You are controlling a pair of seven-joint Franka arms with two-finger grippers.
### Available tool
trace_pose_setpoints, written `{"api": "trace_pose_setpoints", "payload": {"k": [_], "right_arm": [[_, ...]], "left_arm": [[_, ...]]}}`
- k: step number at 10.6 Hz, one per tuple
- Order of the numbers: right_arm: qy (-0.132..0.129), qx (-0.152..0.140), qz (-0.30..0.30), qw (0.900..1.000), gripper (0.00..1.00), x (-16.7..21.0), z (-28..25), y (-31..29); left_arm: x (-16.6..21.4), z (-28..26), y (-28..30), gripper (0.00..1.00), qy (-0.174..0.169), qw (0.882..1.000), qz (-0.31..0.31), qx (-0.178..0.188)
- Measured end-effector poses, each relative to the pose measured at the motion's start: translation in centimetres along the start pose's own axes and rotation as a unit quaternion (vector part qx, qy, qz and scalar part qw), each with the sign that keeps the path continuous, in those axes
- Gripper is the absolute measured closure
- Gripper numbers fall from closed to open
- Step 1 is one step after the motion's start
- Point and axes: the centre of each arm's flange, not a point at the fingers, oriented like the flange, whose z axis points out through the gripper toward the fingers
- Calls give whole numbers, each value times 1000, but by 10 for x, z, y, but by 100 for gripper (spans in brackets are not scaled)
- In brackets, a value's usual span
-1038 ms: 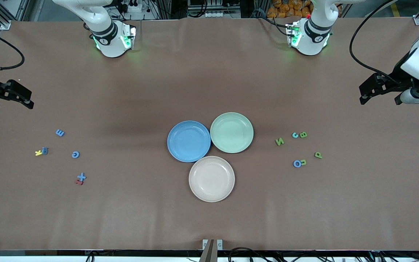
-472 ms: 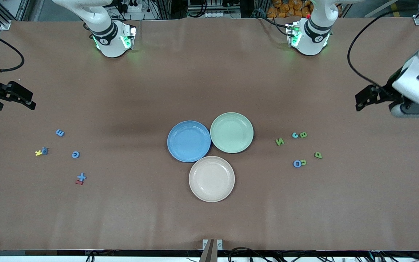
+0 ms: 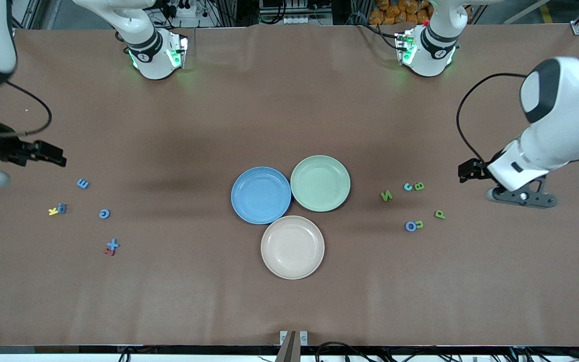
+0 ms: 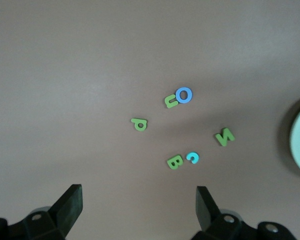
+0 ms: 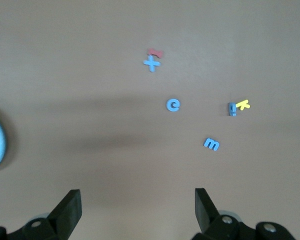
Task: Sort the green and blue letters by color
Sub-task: 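Reach both grippers down toward the scattered foam letters, then grasp the blue c with the right gripper while the left gripper grasps green P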
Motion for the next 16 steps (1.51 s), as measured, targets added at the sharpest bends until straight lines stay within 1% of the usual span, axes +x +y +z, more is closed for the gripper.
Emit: {"api": "trace_pose_setpoints", "payload": {"k": [1,2,4,7,8,9,10,11,13,16], "right_arm": [[-12,1,16,1000,0,16,45,20],[-17,1,23,1000,0,27,84,36],[-15,1,27,1000,0,37,154,46],[-10,-1,33,999,0,33,242,55],[-4,-2,31,1000,0,35,263,60],[7,-3,21,1000,0,39,282,66],[17,-5,13,1000,0,41,301,72],[20,-6,8,1000,0,43,319,76],[17,-6,6,1000,0,43,335,76],[18,-5,6,1000,0,44,335,76]], "left_arm": [[3,25,-2,0,5,1000,18,-1],[5,49,-1,0,10,1000,29,-1],[6,88,2,0,12,999,47,0],[4,142,4,0,23,998,56,3],[3,158,4,0,21,997,70,14],[4,171,2,0,17,996,84,26],[3,182,1,2,13,995,89,30],[3,190,-1,3,8,996,90,29],[2,203,-1,5,5,995,91,27],[2,223,-13,9,6,996,86,24]]}}
